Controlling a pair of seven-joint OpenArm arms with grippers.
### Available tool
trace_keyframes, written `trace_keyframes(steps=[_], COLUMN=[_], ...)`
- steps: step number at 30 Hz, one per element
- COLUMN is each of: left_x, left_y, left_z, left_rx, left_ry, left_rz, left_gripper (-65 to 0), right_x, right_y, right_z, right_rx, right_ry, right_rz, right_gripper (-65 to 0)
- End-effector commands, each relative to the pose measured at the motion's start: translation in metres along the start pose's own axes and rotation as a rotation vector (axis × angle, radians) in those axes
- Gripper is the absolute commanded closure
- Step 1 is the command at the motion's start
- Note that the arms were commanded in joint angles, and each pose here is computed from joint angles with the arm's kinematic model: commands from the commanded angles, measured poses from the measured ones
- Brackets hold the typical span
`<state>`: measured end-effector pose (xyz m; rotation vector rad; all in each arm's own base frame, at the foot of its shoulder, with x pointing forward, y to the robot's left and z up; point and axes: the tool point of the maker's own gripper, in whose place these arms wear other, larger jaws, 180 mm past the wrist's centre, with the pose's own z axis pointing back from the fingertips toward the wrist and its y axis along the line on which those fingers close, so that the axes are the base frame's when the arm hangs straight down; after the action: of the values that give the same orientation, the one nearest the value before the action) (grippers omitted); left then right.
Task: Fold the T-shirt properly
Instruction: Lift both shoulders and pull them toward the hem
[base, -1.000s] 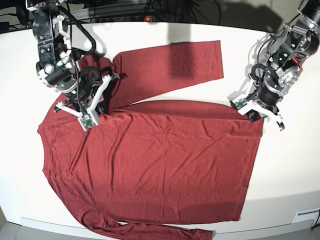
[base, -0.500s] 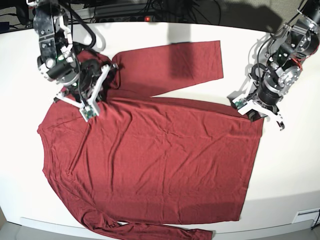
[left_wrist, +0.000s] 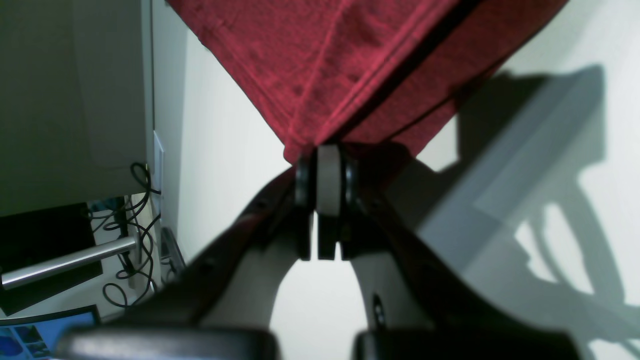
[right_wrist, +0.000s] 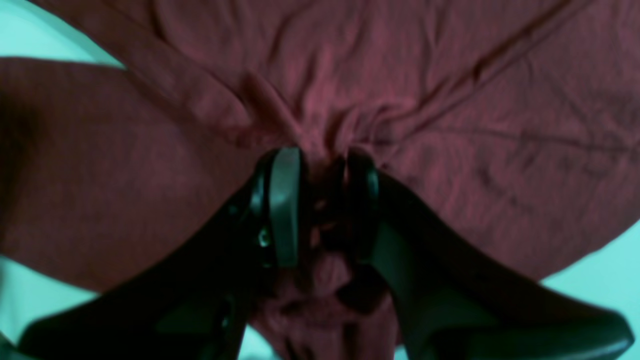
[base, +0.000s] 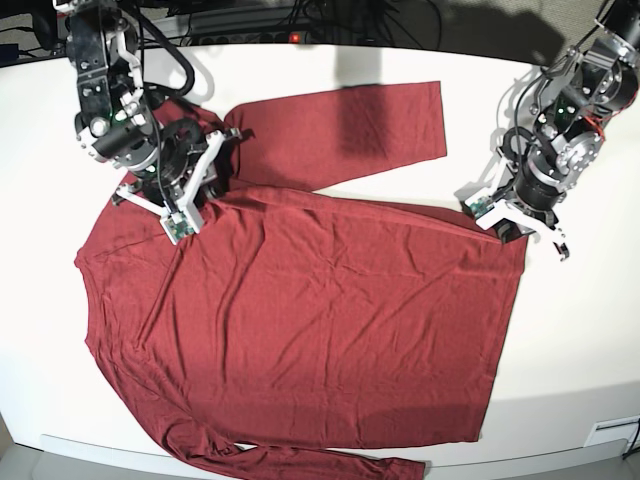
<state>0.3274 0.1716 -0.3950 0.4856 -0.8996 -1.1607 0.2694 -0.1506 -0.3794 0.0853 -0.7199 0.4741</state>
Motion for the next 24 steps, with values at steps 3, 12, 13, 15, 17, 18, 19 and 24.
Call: trace_keyframes(steps=[3,12,13,15,17,18,19,24], left_x=[0.002,0.002,0.002,0.002,0.002,0.002,0.002,0.002], left_y=[0.018,0.018,0.018,0.018,0.018,0.018,0.018,0.018], left_z=[0.0,0.0,0.0,0.0,0.0,0.0,0.0,0.0], left_rx=[0.047,0.047,0.047,0.047,0.047,0.047,0.047,0.045], left_ry=[-0.012,-0.012,-0.012,-0.012,-0.012,-0.012,-0.012,-0.012], left_rz=[-0.011,-0.011,-0.011,-0.011,-0.011,-0.011,-0.011,-0.007], left_gripper=[0.0,0.0,0.0,0.0,0.0,0.0,0.0,0.0], right_x=[0.017,0.009,0.008,0.006,0.003,0.003,0.003,0.014], right_y=[-0.004,-0.005,-0.006,-0.006,-0.006,-0.006,-0.008,-0.015], right_z=[0.004,0.002,0.001,0.0,0.0,0.0,0.0,-0.001], right_rx=[-0.003,-0.008,-0.008,-0.007,-0.009,-0.011,-0.022,-0.049], right_ry=[-0.058,-0.026,-0.023,-0.016,-0.006,-0.003,-0.003,-0.033], right_rz=[-0.002,-0.003,-0.004,-0.008,-0.009,-0.007,0.004,0.022], right_gripper=[-16.5,-11.7,-11.7,-9.8,-1.0,0.0,0.0,0.0])
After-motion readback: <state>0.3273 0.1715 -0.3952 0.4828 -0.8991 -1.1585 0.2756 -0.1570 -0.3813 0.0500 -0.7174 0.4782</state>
